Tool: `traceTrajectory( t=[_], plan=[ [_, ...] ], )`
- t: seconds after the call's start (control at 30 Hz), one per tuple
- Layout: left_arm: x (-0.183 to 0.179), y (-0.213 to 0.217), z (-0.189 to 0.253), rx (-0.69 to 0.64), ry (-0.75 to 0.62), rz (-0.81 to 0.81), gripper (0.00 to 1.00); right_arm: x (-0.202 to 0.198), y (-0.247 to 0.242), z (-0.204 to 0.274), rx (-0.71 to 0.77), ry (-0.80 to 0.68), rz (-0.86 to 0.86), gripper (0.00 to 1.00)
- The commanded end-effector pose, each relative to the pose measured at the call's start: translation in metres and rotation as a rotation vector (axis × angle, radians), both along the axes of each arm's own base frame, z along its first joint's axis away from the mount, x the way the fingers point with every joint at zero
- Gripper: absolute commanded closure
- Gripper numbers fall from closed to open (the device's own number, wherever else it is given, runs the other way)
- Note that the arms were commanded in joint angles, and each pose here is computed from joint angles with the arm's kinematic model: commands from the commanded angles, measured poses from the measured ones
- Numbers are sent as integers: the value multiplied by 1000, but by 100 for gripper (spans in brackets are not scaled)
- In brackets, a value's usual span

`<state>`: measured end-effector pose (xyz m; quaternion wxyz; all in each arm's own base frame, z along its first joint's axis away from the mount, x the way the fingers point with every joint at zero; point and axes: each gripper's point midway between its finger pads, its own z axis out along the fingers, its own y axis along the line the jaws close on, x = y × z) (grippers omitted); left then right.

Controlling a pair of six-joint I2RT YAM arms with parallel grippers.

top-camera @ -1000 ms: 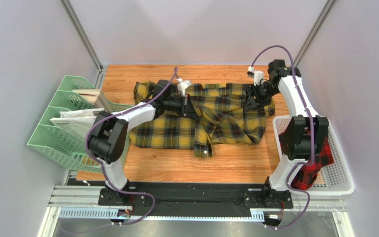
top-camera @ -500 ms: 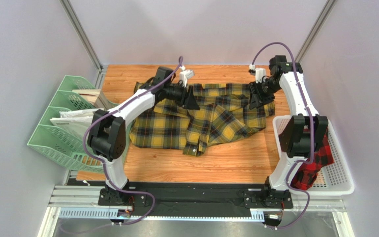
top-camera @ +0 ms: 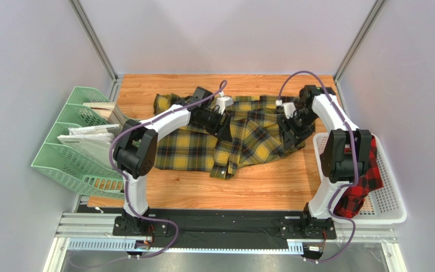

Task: Fold and stack the long sleeve shirts
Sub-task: Fold the shirt

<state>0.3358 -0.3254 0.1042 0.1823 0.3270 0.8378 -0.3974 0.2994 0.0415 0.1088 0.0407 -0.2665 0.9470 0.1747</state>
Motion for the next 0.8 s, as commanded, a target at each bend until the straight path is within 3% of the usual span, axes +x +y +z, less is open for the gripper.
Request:
traceTrajectory(
  t=[0.0, 0.07, 0.13, 0.17, 0.2, 0.3, 0.5, 0.67, 0.73, 0.77],
  plan=[
    [-24, 3, 27, -42, -82, -54, 28, 8, -3, -9, -86, -97, 81, 38],
    [-39, 9, 20, -8, -104, -109, 28, 16, -3, -16, -99, -112, 85, 41],
    [-60, 12, 11, 62, -129, -154, 28, 26, -2, -20, -115, -122, 84, 53],
    [-64, 13, 7, 88, -175, -196, 28, 32, -2, -21, -118, -129, 79, 64],
    [-74, 11, 2, 128, -198, -227, 28, 36, 0, -19, -117, -135, 79, 82],
    [-91, 10, -9, 211, -285, -316, 28, 43, 5, -11, -95, -122, 82, 100],
    [-113, -2, -20, 288, -387, -423, 27, 32, 6, -10, -85, -89, 98, 100],
    [-115, -8, -40, 320, -379, -426, 29, 27, 8, -11, -76, -79, 96, 100],
    [-108, -5, -52, 362, -386, -403, 36, 25, 7, -12, -76, -73, 95, 100],
    [-105, -3, -54, 376, -385, -396, 50, 25, 7, -13, -76, -74, 93, 100]
  ],
)
